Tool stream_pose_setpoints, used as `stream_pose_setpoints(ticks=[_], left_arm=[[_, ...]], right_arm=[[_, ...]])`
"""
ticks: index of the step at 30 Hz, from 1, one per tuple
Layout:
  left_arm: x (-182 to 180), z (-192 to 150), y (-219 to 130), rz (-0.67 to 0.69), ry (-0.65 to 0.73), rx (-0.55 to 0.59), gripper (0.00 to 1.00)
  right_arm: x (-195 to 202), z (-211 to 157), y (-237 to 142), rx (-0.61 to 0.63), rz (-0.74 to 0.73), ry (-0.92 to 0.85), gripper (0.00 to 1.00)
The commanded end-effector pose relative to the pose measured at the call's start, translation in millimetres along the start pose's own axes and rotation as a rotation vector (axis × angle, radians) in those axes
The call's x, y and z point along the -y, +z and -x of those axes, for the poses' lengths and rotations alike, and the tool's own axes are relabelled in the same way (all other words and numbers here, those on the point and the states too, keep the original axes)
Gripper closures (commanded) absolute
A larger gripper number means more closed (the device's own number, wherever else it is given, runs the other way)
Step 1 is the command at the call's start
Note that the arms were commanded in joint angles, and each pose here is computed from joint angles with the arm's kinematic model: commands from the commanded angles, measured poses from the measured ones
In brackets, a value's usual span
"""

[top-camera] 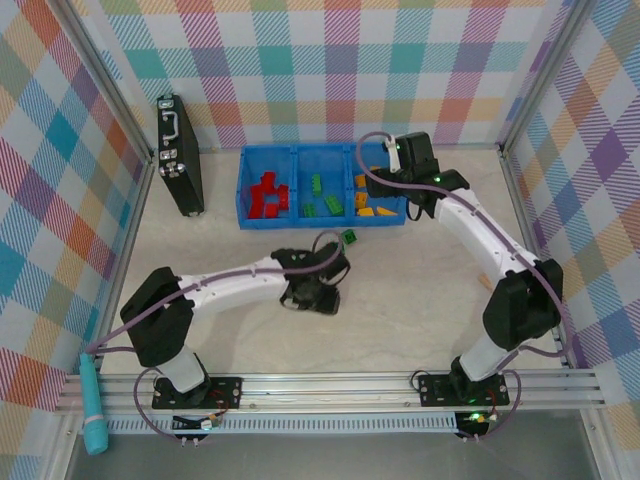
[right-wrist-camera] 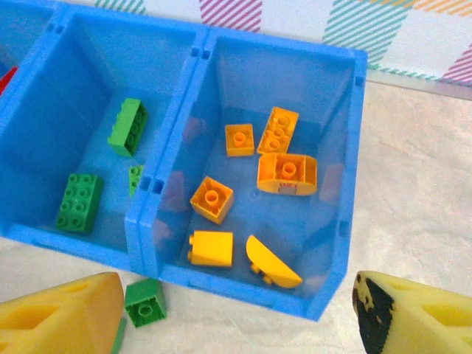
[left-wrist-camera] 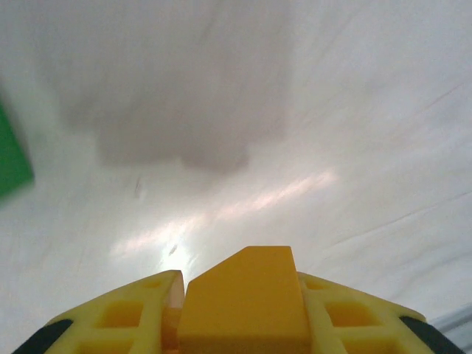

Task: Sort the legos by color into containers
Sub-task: Pick up the lego from the middle-left of the table, then place the lego in the container.

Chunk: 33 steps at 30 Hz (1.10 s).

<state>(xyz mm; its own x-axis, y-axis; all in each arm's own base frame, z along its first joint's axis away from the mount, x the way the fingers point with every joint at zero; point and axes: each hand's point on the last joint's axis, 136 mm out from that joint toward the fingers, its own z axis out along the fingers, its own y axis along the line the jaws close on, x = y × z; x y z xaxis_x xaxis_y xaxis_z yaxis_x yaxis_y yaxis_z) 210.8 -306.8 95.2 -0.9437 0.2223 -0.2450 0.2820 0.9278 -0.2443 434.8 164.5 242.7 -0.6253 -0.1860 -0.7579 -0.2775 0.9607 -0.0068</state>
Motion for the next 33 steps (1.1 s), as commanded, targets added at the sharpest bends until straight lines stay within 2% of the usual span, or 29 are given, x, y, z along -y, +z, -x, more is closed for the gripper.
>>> stream_pose_setpoints(ticks=[1, 5, 8, 14, 20, 26, 33], left_arm=[[21.3, 54.0, -27.6, -0.042, 0.062, 0.129, 0.75], [35.5, 107.5, -44.1, -0.063, 0.085, 0.260, 0.75], [45.4, 135.3, -53.6, -0.109, 0.082, 0.321, 0.76], [55.4, 174.3, -53.5, -0.101, 0.145, 0.380, 0.76], [59.5, 235.0, -66.5, -0.037, 0.180, 0.573, 0.74], [49.3, 285.0, -58.1, -0.005, 0.157, 0.649, 0.73], [29.0, 320.3, -38.8, 0.038, 0.129, 0.689, 0.72]], right_arm=[[7.2, -0.5, -22.5, 0.039, -0.019, 0.012, 0.19], [13.0, -2.2, -42.0, 0.052, -0.033, 0.010, 0.19], [17.7, 0.7, -60.5, 0.052, -0.048, -0.014, 0.17], [19.5, 6.0, -103.6, 0.112, -0.038, -0.021, 0.15], [23.9, -8.0, -122.3, 0.122, -0.047, -0.015, 0.15], [24.5, -23.1, -137.4, 0.141, -0.031, 0.033, 0.15], [4.7, -47.7, -138.0, 0.112, 0.098, 0.150, 0.16]])
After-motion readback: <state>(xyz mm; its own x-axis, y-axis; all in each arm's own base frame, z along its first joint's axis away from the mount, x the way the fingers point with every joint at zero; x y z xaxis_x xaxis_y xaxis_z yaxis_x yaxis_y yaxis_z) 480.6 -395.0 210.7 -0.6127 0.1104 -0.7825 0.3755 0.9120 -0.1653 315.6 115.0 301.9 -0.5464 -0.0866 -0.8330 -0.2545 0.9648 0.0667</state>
